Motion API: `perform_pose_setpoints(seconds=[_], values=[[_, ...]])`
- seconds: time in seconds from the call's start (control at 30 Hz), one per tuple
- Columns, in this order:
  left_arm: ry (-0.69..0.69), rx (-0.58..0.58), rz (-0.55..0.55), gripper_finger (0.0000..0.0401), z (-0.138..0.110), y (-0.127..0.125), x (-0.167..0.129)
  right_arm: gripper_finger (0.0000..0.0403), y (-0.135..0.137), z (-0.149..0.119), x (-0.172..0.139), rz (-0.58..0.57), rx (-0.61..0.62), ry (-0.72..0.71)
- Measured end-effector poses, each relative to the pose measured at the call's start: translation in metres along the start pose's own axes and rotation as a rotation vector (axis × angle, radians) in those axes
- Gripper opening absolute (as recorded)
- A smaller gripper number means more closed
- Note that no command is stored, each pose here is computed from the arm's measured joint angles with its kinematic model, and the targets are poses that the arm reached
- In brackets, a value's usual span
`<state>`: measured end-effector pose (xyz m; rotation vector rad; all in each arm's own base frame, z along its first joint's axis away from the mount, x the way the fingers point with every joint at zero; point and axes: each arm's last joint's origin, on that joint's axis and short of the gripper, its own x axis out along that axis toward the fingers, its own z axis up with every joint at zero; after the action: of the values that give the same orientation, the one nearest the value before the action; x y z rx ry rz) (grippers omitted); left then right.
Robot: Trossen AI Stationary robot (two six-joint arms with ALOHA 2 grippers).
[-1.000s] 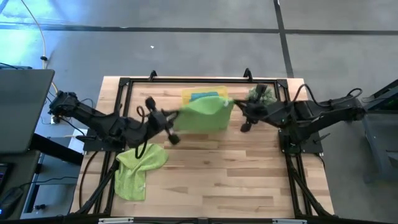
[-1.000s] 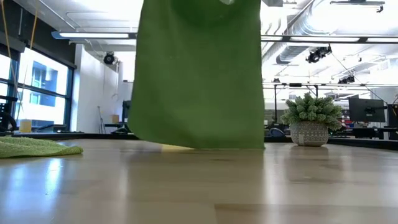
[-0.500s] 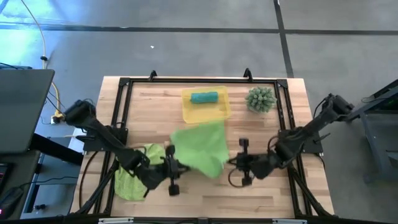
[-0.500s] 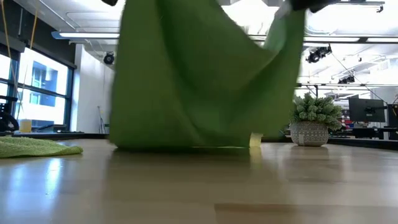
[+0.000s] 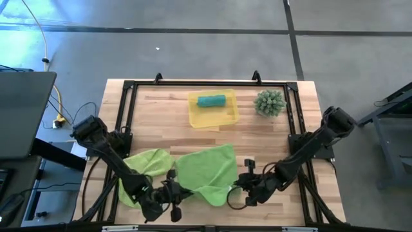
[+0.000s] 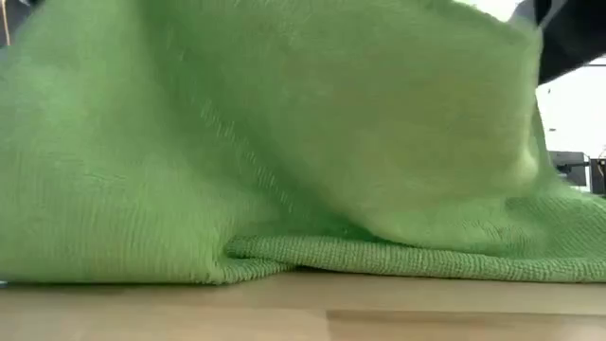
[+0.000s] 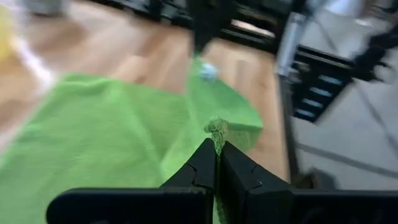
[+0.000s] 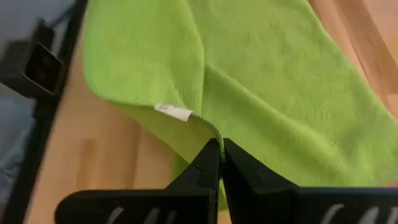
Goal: Roll microfiber towels into tight, uniform cylinder then place into a basket
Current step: Fold the green microfiber cloth
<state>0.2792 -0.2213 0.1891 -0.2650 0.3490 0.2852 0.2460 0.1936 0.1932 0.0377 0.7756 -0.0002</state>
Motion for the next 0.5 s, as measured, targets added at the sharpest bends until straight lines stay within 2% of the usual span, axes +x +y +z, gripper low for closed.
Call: perform_pose_setpoints(seconds=[0.2, 0.37, 0.5], values=[[-0.094, -0.031, 0.162, 0.0001, -0.008, 0.005, -0.010, 0.0000, -0.022, 0.004, 0.008, -0.156, -0.026, 0.011], [0.027, -0.114, 0.197, 0.0000, -0.015, 0.020, 0.001, 0.0000, -0.043, 0.013, 0.019, -0.109, -0.029, 0.087], [0.019, -0.101, 0.233, 0.0000, -0.009, 0.027, 0.007, 0.0000, -0.055, 0.025, 0.005, -0.066, -0.026, 0.071]])
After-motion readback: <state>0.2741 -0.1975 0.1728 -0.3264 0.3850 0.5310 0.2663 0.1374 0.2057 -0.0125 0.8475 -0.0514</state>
